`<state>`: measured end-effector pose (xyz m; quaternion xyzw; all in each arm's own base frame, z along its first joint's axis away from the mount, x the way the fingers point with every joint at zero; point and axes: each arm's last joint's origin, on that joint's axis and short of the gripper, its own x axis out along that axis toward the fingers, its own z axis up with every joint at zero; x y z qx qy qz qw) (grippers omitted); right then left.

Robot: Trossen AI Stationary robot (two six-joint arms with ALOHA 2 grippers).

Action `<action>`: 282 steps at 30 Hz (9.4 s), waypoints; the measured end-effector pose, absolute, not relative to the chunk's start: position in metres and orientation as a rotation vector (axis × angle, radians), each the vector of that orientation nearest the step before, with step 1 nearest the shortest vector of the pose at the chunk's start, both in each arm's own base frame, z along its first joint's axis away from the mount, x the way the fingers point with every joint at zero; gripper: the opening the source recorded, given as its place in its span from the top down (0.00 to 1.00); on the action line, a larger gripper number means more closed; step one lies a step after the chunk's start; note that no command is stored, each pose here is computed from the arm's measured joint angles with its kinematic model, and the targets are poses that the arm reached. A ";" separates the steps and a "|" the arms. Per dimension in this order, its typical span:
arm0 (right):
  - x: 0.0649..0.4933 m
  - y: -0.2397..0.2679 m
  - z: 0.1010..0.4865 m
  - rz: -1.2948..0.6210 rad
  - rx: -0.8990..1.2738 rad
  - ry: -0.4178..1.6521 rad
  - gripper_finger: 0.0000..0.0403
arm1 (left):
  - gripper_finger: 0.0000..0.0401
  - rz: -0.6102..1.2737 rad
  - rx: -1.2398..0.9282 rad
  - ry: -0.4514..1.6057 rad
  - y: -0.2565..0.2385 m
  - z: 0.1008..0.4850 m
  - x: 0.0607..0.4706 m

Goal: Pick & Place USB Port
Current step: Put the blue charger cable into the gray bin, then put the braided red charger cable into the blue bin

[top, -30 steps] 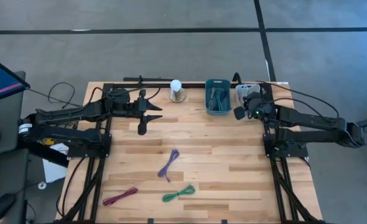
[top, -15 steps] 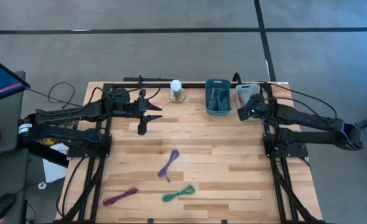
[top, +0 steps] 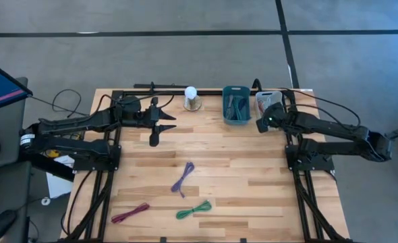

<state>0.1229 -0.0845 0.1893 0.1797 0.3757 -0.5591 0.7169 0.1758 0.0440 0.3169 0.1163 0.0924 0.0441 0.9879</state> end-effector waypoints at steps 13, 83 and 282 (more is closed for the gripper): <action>0.122 -0.086 0.190 -1.262 0.361 0.823 0.80 | 0.67 0.089 0.234 0.185 0.044 0.317 0.176; 0.245 -0.047 0.243 -0.181 0.228 0.493 0.73 | 0.69 -0.315 -0.533 0.992 -0.065 0.255 0.163; 0.326 -0.040 0.206 -0.128 0.085 0.189 0.72 | 0.98 0.055 0.186 -0.030 0.021 0.282 0.193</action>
